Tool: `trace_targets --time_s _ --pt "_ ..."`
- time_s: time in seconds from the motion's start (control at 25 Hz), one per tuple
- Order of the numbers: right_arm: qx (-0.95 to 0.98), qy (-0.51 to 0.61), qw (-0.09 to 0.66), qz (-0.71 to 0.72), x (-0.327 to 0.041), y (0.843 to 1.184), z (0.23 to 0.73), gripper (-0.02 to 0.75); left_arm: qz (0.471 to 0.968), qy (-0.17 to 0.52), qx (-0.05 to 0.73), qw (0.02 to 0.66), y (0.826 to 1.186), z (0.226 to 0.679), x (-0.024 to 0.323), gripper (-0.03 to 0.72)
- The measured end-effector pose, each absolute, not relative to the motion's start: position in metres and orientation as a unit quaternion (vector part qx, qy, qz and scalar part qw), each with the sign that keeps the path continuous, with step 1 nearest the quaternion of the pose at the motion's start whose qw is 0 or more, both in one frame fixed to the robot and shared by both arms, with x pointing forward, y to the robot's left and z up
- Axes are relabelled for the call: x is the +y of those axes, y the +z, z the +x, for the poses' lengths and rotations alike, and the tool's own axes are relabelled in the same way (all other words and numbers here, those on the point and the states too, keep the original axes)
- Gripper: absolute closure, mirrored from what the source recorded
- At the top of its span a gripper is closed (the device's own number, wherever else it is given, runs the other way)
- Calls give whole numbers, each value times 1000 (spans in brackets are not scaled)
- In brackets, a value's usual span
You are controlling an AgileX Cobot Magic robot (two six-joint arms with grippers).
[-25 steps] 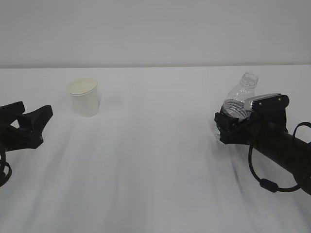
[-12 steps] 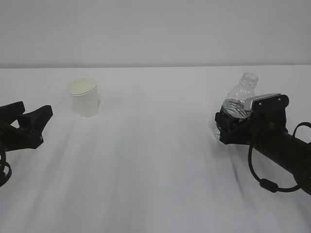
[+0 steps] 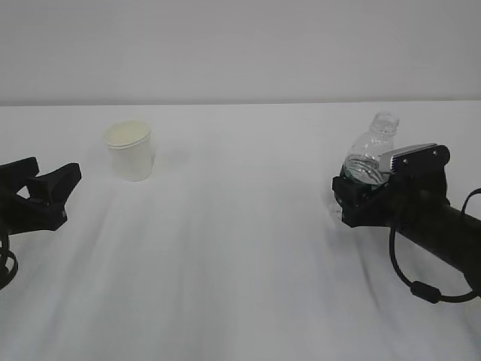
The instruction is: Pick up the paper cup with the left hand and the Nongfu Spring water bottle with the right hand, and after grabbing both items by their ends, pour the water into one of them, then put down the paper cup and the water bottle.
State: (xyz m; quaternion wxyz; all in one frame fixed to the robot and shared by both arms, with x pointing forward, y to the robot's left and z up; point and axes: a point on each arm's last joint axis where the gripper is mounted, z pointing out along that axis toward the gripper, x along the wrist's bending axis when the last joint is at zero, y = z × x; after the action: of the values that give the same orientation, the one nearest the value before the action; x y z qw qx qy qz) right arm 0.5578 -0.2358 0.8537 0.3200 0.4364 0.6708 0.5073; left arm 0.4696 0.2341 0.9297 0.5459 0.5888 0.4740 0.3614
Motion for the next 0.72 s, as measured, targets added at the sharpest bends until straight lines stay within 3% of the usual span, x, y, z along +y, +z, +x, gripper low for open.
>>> trace_targets --time_s 0.4,0.72 --pt "681 496 337 421 -240 873 529 318 618 336 478 525 907 481 228 207" --pt "679 493 341 424 -242 881 516 318 614 341 472 533 906 500 222 211"
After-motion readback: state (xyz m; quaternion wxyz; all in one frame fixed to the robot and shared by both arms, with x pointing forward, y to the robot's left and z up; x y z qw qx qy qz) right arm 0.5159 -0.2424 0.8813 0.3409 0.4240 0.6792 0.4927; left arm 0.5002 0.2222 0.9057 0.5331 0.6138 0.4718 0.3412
